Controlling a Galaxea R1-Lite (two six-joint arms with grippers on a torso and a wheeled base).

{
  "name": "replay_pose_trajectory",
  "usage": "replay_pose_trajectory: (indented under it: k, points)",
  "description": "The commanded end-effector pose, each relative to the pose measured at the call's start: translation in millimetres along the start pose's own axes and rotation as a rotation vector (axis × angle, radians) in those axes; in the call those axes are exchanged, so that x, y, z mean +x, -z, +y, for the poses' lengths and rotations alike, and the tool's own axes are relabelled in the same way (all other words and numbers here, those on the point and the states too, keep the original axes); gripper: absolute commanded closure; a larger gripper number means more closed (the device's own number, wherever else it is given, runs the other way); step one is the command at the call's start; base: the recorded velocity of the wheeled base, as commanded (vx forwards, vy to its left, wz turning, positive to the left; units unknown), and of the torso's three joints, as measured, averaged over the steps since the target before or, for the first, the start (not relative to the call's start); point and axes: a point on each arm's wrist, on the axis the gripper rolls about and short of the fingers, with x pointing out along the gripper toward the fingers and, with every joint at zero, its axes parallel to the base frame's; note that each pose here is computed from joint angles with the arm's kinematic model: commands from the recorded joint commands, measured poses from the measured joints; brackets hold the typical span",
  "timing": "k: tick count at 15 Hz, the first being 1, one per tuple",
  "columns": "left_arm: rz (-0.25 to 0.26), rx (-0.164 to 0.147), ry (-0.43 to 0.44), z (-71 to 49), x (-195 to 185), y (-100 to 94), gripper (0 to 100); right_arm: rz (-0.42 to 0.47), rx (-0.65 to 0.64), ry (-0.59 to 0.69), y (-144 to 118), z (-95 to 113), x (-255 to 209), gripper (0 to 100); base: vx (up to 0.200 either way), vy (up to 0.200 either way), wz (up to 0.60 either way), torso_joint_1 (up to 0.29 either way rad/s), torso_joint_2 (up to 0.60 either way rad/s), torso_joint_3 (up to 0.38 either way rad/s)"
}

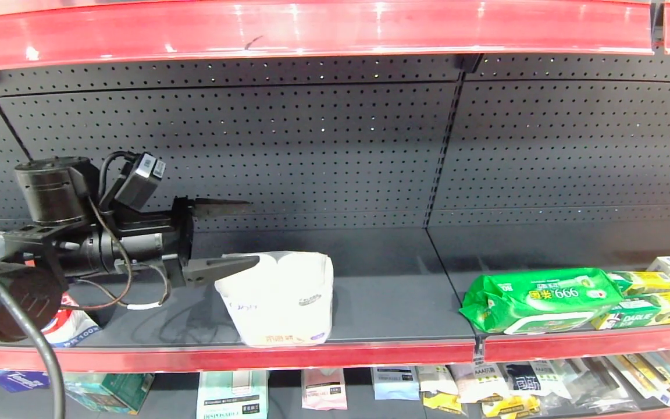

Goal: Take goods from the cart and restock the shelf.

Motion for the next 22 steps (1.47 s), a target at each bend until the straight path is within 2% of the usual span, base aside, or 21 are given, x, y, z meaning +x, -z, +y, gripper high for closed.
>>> replay_pose_trajectory:
  k: [1, 3, 5, 8, 9, 10, 11, 12, 13, 15, 16, 17, 19, 21, 22]
  points:
    - [-0.004, 0.036, -0.071, -5.3, -4.6, -13.6, 0, 0.001, 0.0, -0.002, 0.6, 0.2, 0.2, 100, 0.0, 0.0, 0.0, 0.0, 0.0, 0.0]
    - [0.021, 0.027, -0.214, -5.1, -7.4, -16.1, 0, -0.002, -0.001, -0.012, 1.5, 0.0, 0.9, 100, 0.0, 0.0, 0.0, 0.0, 0.0, 0.0]
    - [0.053, 0.024, -0.382, -11.1, -13.4, -18.4, 0, -0.003, -0.004, -0.033, 1.8, -0.3, 2.7, 100, 0.0, 0.0, 0.0, 0.0, 0.0, 0.0]
    - [0.132, 0.03, -0.859, -3.1, -20.0, -20.6, 0, -0.007, -0.012, -0.072, 3.8, -0.5, 6.3, 100, 0.0, 0.0, 0.0, 0.0, 0.0, 0.0]
    - [0.125, 0.019, -1.011, -0.2, -22.5, -22.4, 0, -0.006, -0.014, -0.081, 4.8, -0.2, 7.2, 100, 0.0, 0.0, 0.0, 0.0, 0.0, 0.0]
    - [0.093, -0.036, -1.136, -0.4, -25.4, -24.3, 0, -0.007, -0.016, -0.089, 5.3, -0.2, 7.8, 100, 0.0, 0.0, 0.0, 0.0, 0.0, 0.0]
    - [0.074, -0.087, -1.219, -0.5, -27.3, -23.4, 0, -0.008, -0.016, -0.098, 6.1, 0.0, 8.8, 100, 0.0, 0.0, 0.0, 0.0, 0.0, 0.0]
    - [0.06, -0.16, -1.313, -14.2, -35.4, -19.9, 0, -0.016, -0.019, -0.128, 6.9, -0.9, 10.8, 100, 0.0, 0.0, 0.0, 0.0, 0.0, 0.0]
    - [0.07, -0.171, -1.308, -23.2, -38.5, -17.8, 0, -0.018, -0.022, -0.137, 7.3, -1.1, 11.4, 100, 0.0, 0.0, 0.0, 0.0, 0.0, 0.0]
    - [0.106, -0.196, -1.287, -76.8, -62.7, -18.6, 0, -0.023, -0.037, -0.197, 9.5, -0.4, 17.2, 100, 0.0, 0.0, 0.0, 0.0, 0.0, 0.0]
    - [0.104, -0.195, -1.285, -80.3, -64.2, -19.6, 0, -0.024, -0.037, -0.2, 9.5, -0.5, 17.4, 100, 0.0, 0.0, 0.0, 0.0, 0.0, 0.0]
    - [0.108, -0.204, -1.21, -123.5, -85.1, -29.4, 0, -0.027, -0.05, -0.241, 10.8, 0.4, 21.4, 100, 0.0, 0.0, 0.0, 0.0, 0.0, 0.0]
    - [0.12, -0.219, -1.096, -178.8, -110.7, -38.9, 0, -0.035, -0.055, -0.274, 11.0, 0.0, 23.9, 100, 0.0, 0.0, 0.0, 0.0, 0.0, 0.0]
    - [0.121, -0.214, -0.983, -236.5, -136.4, -37.7, 0, -0.046, -0.059, -0.299, 10.9, -0.8, 25.6, 100, 0.0, 0.0, 0.0, 0.0, 0.0, 0.0]
    - [0.133, -0.209, -0.98, -257.6, -146.3, -34.3, 0, -0.054, -0.058, -0.311, 10.6, -1.5, 26.2, 100, 0.0, 0.0, 0.0, 0.0, 0.0, 0.0]
